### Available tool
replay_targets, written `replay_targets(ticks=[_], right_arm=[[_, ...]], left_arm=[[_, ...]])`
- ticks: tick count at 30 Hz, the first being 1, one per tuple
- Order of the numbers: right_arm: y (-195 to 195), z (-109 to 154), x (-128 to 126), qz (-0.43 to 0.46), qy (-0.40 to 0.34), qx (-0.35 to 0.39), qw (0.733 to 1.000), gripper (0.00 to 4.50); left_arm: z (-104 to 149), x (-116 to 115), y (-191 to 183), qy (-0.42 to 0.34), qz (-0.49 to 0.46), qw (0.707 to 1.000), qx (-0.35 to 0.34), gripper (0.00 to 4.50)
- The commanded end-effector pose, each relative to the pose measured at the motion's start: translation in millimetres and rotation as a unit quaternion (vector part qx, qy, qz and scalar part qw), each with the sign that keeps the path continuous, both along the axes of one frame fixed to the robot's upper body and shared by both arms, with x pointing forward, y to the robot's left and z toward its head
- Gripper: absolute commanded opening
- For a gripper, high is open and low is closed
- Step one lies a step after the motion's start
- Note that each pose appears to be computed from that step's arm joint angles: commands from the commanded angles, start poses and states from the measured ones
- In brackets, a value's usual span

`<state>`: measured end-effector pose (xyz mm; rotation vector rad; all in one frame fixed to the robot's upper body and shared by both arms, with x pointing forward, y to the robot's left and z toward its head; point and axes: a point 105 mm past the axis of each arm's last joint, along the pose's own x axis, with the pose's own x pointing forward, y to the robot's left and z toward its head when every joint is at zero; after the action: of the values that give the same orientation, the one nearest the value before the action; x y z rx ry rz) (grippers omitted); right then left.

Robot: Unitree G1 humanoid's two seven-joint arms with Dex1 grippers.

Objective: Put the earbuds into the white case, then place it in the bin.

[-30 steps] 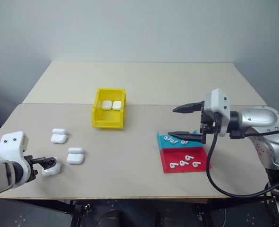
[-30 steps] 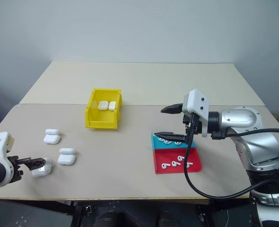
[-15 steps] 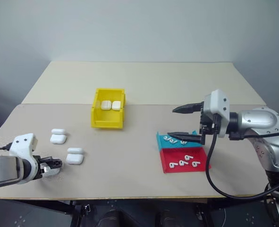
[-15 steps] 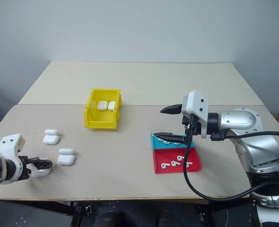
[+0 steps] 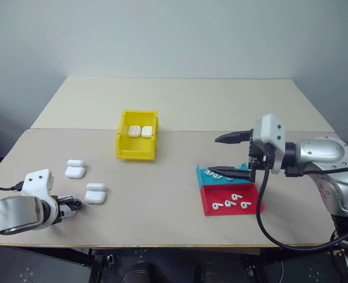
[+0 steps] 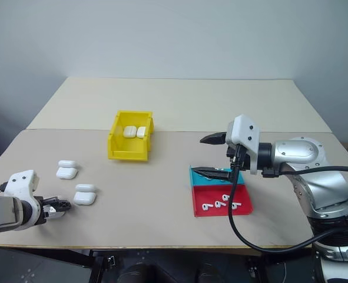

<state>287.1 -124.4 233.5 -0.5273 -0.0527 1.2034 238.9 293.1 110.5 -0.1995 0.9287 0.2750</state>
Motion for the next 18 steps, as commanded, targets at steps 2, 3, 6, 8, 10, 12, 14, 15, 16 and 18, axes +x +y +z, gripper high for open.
replay_targets(ticks=[2, 3, 6, 8, 10, 12, 14, 15, 16, 18], right_arm=[[-2, 14, -7, 0.001, -0.025, 0.006, 1.000, 4.50], [-2, 13, -7, 0.000, -0.024, 0.006, 1.000, 4.50], [-2, 13, -7, -0.001, -0.023, 0.008, 1.000, 4.50], [-1, 12, -7, -0.001, -0.022, 0.009, 1.000, 4.50], [0, 11, -7, 0.000, -0.022, 0.010, 1.000, 4.50], [2, 10, -7, 0.001, -0.021, 0.013, 1.000, 4.50], [3, 9, -7, 0.001, -0.021, 0.016, 1.000, 4.50], [3, 9, -6, 0.002, -0.021, 0.017, 1.000, 4.50], [4, 8, -6, 0.002, -0.022, 0.019, 1.000, 4.50], [5, 7, -5, 0.002, -0.024, 0.026, 0.999, 4.50]], left_arm=[[-1, -3, -6, -0.004, -0.002, 1.000, 0.010, 4.08], [0, -4, -6, -0.007, 0.000, 1.000, 0.013, 3.90], [5, -3, -4, -0.016, 0.004, 1.000, 0.015, 2.99], [7, -3, -1, -0.019, 0.012, 1.000, 0.019, 2.83], [9, -4, 3, -0.017, 0.013, 0.999, 0.027, 2.83], [14, -5, 8, -0.021, 0.017, 0.999, 0.040, 2.83], [24, -5, 12, -0.038, 0.030, 0.997, 0.056, 2.83], [31, -4, 15, -0.049, 0.039, 0.996, 0.066, 2.83], [42, -3, 18, -0.070, 0.051, 0.993, 0.075, 2.83], [73, 1, 22, -0.128, 0.061, 0.985, 0.095, 2.83]])
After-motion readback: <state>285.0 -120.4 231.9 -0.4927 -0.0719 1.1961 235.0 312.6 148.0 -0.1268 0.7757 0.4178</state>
